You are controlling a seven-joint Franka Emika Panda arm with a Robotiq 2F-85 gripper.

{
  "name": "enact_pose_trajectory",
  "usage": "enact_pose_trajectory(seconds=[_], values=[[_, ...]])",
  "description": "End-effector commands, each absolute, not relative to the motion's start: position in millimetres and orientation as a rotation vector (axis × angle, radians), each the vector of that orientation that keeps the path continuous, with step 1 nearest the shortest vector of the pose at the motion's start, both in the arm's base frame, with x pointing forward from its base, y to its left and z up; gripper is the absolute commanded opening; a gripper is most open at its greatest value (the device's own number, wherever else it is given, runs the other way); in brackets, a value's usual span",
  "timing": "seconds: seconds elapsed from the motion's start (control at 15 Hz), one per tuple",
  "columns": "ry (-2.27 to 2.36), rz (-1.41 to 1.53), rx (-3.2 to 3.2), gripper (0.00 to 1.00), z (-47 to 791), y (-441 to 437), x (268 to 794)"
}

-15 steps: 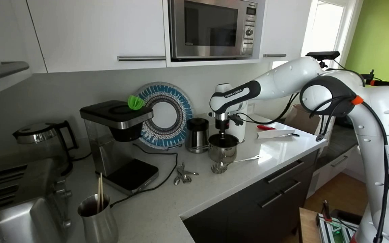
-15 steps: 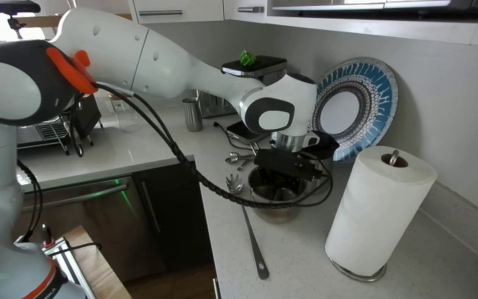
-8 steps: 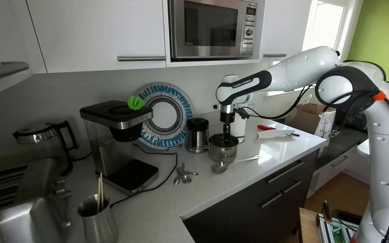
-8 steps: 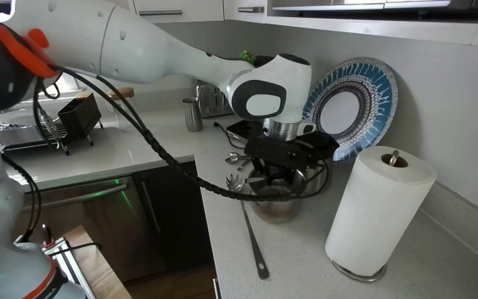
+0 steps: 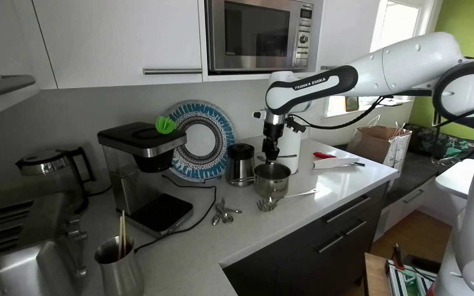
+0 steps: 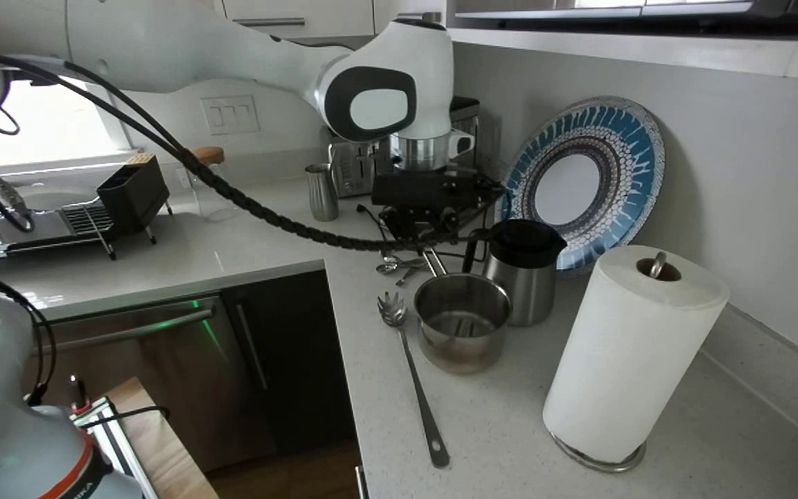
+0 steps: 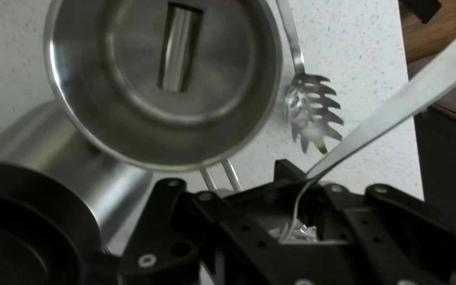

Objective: Pick up the spoon from the silver pot and put it on the kitchen counter

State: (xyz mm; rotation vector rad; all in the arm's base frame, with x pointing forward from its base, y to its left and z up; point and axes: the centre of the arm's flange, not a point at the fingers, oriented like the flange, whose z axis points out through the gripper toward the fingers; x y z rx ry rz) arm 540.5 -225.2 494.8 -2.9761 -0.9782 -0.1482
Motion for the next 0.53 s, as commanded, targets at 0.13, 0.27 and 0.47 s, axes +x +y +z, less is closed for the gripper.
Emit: enact_pose_trajectory(seconds=[0.13,0.27,0.47], values=[[-1.433,-0.125,-2.806,0.01,495.7,-99.2,571.1],[-1.567,-0.133,-2.692,0.01,467.6,-68.9,597.8],[-1.719,-0.147,-2.572,0.01,432.1,-33.1,620.8]])
